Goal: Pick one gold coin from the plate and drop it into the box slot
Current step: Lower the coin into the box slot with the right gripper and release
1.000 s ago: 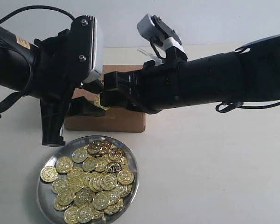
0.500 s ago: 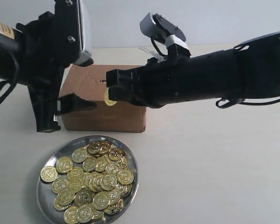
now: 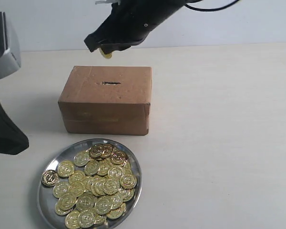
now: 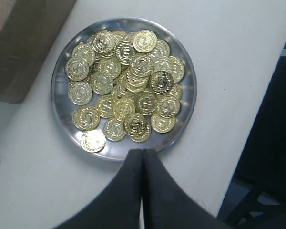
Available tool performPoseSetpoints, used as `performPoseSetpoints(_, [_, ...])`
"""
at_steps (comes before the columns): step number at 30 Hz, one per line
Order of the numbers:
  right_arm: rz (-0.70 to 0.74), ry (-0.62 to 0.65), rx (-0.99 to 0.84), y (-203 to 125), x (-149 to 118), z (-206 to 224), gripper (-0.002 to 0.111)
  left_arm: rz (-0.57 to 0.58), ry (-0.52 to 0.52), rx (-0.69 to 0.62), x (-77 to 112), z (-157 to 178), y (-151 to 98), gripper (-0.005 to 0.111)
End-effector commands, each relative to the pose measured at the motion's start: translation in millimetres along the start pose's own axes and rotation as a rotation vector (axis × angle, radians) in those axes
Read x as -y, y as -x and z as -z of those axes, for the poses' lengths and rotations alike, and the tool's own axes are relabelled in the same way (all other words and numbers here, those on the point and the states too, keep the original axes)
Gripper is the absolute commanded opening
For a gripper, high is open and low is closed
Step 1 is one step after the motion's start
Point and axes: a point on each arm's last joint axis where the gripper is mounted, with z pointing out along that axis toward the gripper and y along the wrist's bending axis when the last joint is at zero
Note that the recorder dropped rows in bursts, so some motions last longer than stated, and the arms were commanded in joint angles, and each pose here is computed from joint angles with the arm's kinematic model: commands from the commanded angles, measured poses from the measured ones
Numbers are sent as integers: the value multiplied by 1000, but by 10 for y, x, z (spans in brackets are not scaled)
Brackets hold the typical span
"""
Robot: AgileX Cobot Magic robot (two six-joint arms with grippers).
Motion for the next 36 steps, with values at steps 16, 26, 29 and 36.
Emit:
performPoseSetpoints(16, [333,51,-246,126,362,-534,0,3,4,53,108,161,-55,0])
performPoseSetpoints(26, [366,133,-238,85,334,-614,0,4,1,55,111,161,-53,0])
performPoseSetpoints(29, [357,143,-247,52,341,-675,0,2,1,55,111,161,-53,0])
performPoseSetpoints(36, [345,155,-262,-9,359,-791,0,3,-2,57,113,161,-51,0])
